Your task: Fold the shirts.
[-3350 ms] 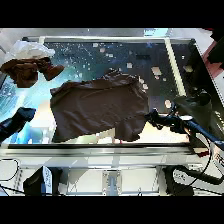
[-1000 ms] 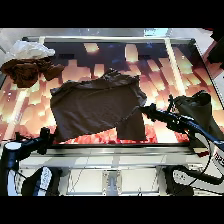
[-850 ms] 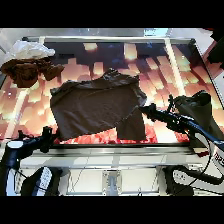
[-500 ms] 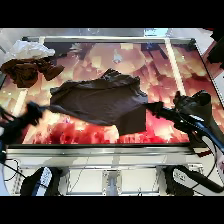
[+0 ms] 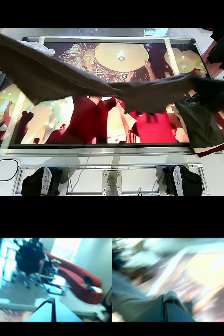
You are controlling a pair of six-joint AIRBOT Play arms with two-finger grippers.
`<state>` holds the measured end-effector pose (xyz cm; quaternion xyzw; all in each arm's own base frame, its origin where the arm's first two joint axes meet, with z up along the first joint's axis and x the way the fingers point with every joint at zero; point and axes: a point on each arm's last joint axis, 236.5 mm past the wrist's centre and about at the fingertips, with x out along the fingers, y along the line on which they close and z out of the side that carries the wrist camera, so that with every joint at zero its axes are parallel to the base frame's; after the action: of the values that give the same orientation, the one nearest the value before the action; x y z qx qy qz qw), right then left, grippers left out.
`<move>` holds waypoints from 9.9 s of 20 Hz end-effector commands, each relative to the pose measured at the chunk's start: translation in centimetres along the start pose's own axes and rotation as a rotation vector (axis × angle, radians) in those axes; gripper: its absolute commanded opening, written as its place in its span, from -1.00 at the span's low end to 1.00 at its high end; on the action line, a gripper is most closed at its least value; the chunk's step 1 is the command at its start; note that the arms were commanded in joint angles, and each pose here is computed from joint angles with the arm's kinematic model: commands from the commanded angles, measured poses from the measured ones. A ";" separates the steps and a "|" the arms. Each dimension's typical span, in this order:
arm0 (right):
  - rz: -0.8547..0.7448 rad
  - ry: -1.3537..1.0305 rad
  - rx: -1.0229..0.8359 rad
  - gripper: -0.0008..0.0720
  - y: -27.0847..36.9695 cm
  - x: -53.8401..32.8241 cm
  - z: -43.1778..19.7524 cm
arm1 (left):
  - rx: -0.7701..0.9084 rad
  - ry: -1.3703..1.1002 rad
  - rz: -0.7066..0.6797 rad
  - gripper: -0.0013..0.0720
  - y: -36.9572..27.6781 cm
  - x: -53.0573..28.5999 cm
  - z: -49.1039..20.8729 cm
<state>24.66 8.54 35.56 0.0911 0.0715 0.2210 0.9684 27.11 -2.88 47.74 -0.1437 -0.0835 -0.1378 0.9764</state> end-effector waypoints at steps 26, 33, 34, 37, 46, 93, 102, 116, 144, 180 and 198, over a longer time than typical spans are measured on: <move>-0.172 0.687 0.137 -0.92 -22.3 32.0 -27.1 | 0.105 1.091 0.614 -0.94 26.7 13.3 -42.8; -0.124 0.933 0.170 -0.92 -21.1 27.6 -32.6 | 0.094 1.238 0.649 -0.94 27.3 10.5 -46.0; -0.118 0.962 0.180 -0.92 -20.6 27.1 -33.9 | 0.085 1.277 0.656 -0.94 27.5 9.9 -47.1; -0.110 1.033 0.209 -0.92 -19.7 25.6 -37.3 | 0.068 1.375 0.674 -0.94 28.0 8.1 -50.0; -0.106 1.108 0.280 -0.81 -17.9 24.2 -39.7 | 0.045 1.469 0.618 -0.11 26.9 6.8 -51.8; -0.224 1.242 0.712 -0.02 -3.9 0.1 -46.6 | 0.024 1.260 0.389 0.95 14.0 -6.1 -40.2; -0.257 1.127 0.911 -0.02 -2.9 1.8 -47.2 | 0.024 1.259 0.390 0.95 14.0 -6.1 -40.2; -0.290 1.077 0.987 -0.59 -3.5 3.3 -47.8 | 0.032 1.227 0.389 0.95 14.2 -5.4 -39.9; -0.034 0.932 0.793 -0.91 -2.6 9.1 -40.2 | -1.147 1.052 0.872 0.68 20.1 -17.4 -51.4; -0.031 0.917 0.814 -0.91 -2.5 9.4 -39.9 | -1.135 0.998 0.817 0.11 18.5 -14.8 -53.4; -0.118 0.639 0.489 -0.92 -6.6 13.3 -25.5 | -0.508 0.751 0.295 -0.94 15.3 4.4 -36.6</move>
<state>31.60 13.04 5.20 0.2484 0.4668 0.1698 0.8316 37.62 0.38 8.02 -0.3936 0.3722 -0.0527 0.8389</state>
